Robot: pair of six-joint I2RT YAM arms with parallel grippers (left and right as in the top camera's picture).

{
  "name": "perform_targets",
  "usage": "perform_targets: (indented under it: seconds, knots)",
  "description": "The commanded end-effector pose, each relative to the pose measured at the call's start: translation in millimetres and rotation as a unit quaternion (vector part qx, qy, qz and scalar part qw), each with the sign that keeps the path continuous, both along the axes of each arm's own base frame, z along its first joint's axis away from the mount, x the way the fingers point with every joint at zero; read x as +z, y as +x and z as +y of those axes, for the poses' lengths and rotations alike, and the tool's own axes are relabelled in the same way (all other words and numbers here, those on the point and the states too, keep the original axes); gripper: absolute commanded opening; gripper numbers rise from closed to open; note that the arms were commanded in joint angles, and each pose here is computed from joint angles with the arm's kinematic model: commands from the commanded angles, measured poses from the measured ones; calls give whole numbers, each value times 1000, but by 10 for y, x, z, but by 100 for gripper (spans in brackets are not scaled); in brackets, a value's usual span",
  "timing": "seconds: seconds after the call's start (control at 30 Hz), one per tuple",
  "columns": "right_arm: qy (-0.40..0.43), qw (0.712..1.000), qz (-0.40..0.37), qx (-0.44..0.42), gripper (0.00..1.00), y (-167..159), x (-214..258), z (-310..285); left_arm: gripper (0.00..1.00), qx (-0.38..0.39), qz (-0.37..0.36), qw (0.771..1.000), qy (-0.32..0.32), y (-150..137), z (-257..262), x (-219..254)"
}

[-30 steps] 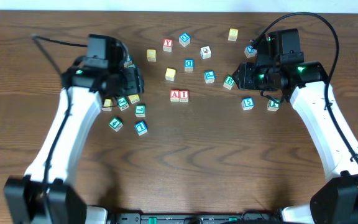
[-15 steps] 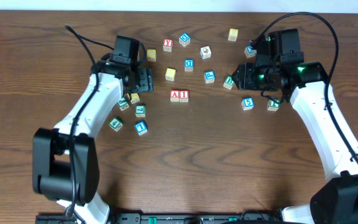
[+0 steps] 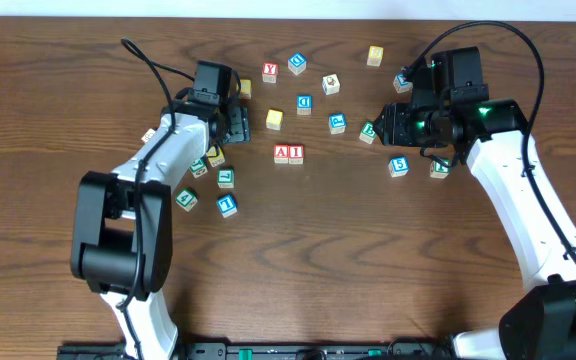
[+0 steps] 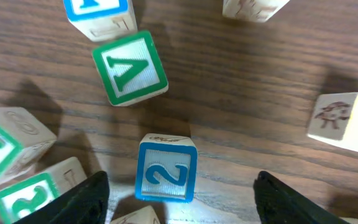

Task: Spell out AI2
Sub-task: 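Move the left gripper over the blue '2' block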

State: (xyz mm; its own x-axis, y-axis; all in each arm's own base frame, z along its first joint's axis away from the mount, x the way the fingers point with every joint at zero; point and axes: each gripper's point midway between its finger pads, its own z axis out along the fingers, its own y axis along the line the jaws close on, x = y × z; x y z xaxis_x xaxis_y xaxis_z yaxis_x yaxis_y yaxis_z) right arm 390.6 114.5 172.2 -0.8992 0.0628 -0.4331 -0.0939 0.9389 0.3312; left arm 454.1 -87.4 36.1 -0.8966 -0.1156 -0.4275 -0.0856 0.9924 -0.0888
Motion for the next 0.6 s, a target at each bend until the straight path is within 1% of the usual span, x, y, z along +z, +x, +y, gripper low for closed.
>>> perform_targets:
  seconds: [0.0,0.2,0.3,0.57]
  knots:
    - [-3,1000,-15,7,55,1,98,-18,72,1,2,1000,11,55,16,-76]
    - [-3,1000,-14,7,56,-4,95,-19,70,1,-1,1000,10,83,11,-112]
    - [-3,1000,-13,7,56,-8,93,-18,63,1,-10,1000,8,122,2,-92]
    - [-7,1000,-6,10,57,-45,70,-25,63,-2,-10,1000,9,111,-25,-112]
